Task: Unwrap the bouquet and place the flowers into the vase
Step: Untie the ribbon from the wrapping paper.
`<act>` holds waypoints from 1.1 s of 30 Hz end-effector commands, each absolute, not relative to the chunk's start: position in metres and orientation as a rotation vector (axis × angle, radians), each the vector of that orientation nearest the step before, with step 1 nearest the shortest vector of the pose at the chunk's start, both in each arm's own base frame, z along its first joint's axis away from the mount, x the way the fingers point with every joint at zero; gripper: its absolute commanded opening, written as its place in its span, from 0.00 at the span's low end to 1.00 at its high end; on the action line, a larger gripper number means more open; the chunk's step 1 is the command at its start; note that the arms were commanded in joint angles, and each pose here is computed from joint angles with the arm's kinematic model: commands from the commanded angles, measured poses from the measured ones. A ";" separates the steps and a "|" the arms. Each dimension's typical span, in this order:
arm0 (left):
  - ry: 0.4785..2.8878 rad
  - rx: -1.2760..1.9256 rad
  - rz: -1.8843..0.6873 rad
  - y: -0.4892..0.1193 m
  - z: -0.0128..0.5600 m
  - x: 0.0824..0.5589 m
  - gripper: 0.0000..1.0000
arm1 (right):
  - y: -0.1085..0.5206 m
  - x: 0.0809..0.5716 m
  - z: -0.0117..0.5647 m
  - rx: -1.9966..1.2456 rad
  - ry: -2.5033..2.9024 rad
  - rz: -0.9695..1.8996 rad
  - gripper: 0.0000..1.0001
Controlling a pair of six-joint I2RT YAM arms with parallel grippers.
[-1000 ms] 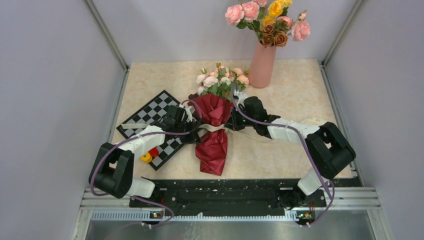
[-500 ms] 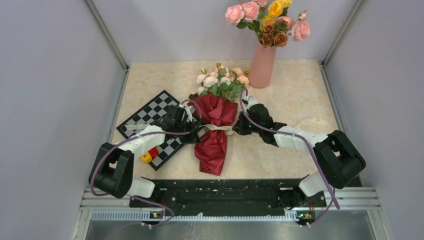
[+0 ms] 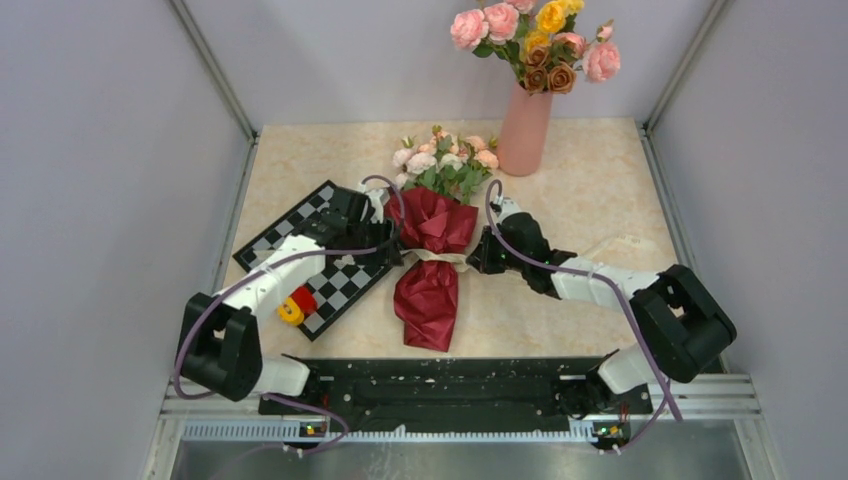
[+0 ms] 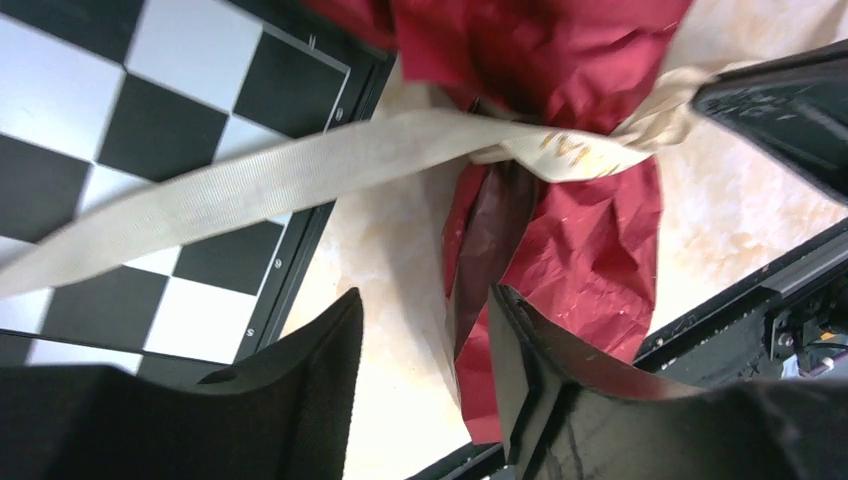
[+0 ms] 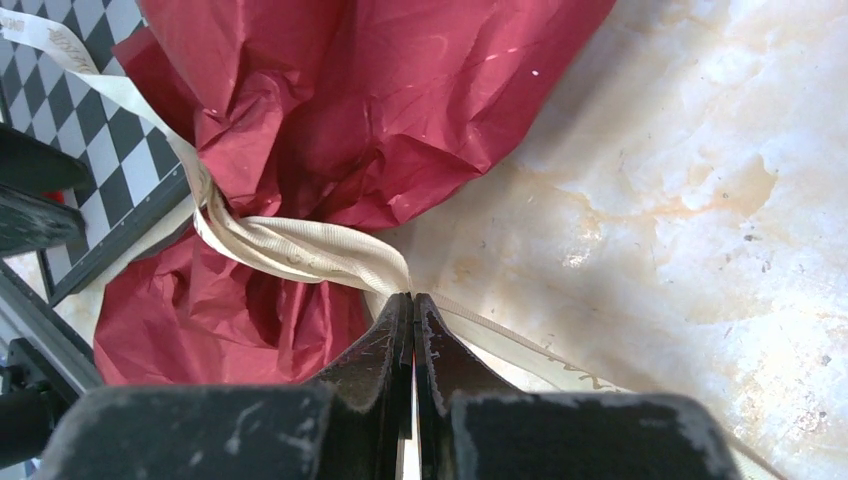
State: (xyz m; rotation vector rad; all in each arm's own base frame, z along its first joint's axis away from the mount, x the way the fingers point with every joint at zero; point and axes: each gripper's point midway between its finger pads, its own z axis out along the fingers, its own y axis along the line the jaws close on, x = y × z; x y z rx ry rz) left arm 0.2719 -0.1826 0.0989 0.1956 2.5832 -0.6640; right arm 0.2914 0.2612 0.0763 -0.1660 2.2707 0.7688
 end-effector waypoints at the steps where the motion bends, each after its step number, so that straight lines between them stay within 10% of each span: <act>1: 2.389 0.303 -0.630 -0.184 0.160 0.297 0.54 | 0.265 0.297 0.099 -0.158 2.189 0.821 0.00; 10: 2.005 0.536 -0.875 -0.232 0.241 0.310 0.59 | 0.266 0.298 0.102 -0.147 2.180 0.832 0.00; 33: 2.012 0.832 -0.941 -0.320 0.166 0.313 0.52 | 0.266 0.300 0.106 -0.097 2.175 0.845 0.00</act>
